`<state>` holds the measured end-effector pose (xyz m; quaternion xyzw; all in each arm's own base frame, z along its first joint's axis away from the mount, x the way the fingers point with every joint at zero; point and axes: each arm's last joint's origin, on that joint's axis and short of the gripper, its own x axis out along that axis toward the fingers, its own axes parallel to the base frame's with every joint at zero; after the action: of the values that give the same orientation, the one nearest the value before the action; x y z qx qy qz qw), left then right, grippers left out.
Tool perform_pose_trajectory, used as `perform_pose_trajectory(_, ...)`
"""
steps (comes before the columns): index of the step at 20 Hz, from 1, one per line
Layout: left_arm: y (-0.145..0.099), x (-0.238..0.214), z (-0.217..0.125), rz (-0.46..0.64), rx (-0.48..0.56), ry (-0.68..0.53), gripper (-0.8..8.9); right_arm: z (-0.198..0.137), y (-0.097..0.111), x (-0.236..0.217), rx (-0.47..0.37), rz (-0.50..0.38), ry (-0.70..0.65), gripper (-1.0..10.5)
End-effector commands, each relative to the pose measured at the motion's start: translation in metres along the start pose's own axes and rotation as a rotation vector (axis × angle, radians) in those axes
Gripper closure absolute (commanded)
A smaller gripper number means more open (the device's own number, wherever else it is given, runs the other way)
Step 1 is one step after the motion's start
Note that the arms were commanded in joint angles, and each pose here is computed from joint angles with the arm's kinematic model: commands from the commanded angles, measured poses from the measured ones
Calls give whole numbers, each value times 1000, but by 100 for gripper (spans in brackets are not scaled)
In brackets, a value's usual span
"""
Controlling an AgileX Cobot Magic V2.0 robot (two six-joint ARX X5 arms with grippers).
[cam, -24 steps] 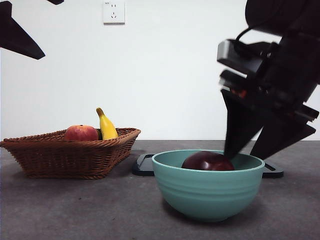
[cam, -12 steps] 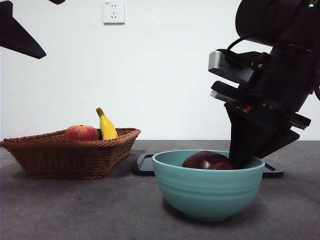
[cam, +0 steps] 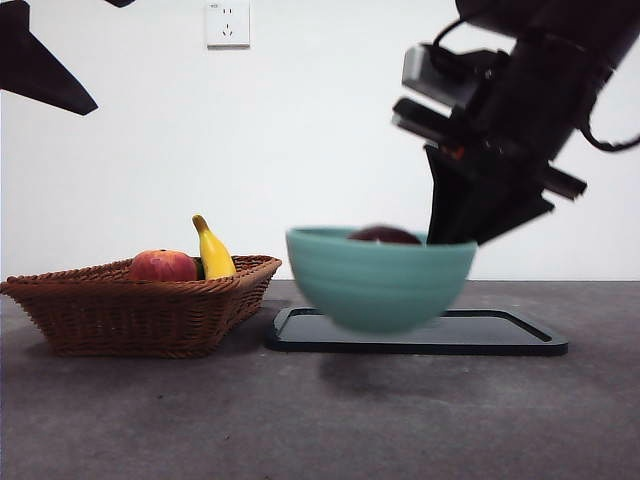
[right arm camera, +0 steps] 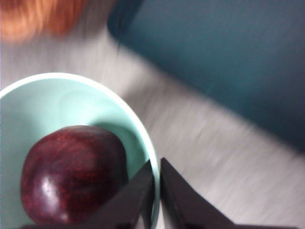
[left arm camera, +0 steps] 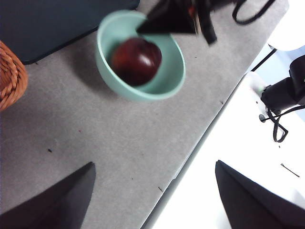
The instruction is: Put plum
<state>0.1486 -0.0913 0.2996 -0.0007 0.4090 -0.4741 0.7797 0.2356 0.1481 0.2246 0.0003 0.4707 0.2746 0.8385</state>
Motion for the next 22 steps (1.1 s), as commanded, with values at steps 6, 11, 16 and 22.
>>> perform_pose_trajectory(6, -1, 0, 3, -8, 20, -7, 411, 62, -39, -6, 85, -82, -91, 940)
perform_pose_trajectory(11, -1, 0, 3, -8, 23, -6, 411, 96, -69, 24, 123, -119, -70, 940)
perform_pose_trajectory(16, -1, 0, 3, -8, 22, -5, 411, 96, -81, 56, 133, -127, -38, 940)
perform_pose_trajectory(22, -1, 0, 3, -9, 20, -2, 411, 91, -86, 73, 137, -131, 0, 940)
